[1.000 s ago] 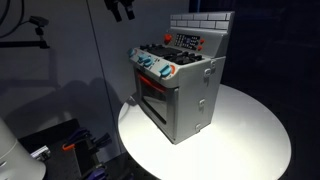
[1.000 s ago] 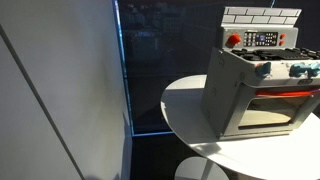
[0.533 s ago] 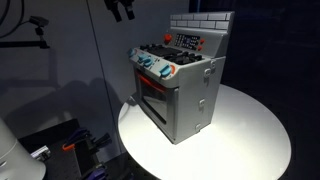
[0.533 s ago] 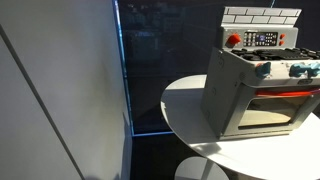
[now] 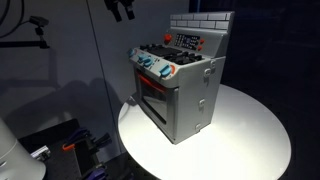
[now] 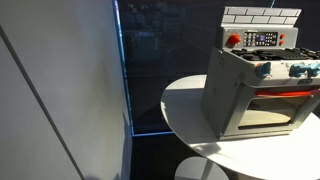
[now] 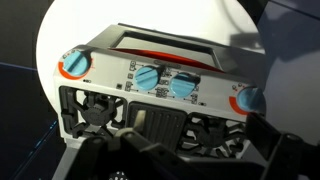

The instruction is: Push the top right button of the toy stove

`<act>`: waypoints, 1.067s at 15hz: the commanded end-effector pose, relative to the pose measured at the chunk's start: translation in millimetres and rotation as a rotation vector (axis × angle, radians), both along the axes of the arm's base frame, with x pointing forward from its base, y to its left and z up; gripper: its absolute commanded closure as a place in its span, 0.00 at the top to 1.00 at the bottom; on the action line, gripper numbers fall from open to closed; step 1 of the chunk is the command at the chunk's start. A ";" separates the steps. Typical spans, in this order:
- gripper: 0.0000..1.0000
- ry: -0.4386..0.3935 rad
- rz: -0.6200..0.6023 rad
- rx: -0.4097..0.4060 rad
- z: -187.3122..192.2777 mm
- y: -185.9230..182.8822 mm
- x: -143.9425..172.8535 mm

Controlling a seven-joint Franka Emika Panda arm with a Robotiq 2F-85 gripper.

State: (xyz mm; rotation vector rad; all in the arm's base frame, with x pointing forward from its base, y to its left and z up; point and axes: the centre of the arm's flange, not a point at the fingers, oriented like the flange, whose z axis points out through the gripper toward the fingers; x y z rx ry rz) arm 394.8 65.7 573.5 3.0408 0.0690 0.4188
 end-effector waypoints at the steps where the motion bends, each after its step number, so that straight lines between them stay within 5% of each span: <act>1: 1.00 0.000 0.000 0.000 0.0 0.0 0.0; 16: 1.00 -0.018 -0.077 0.011 11.6 -19.1 29.0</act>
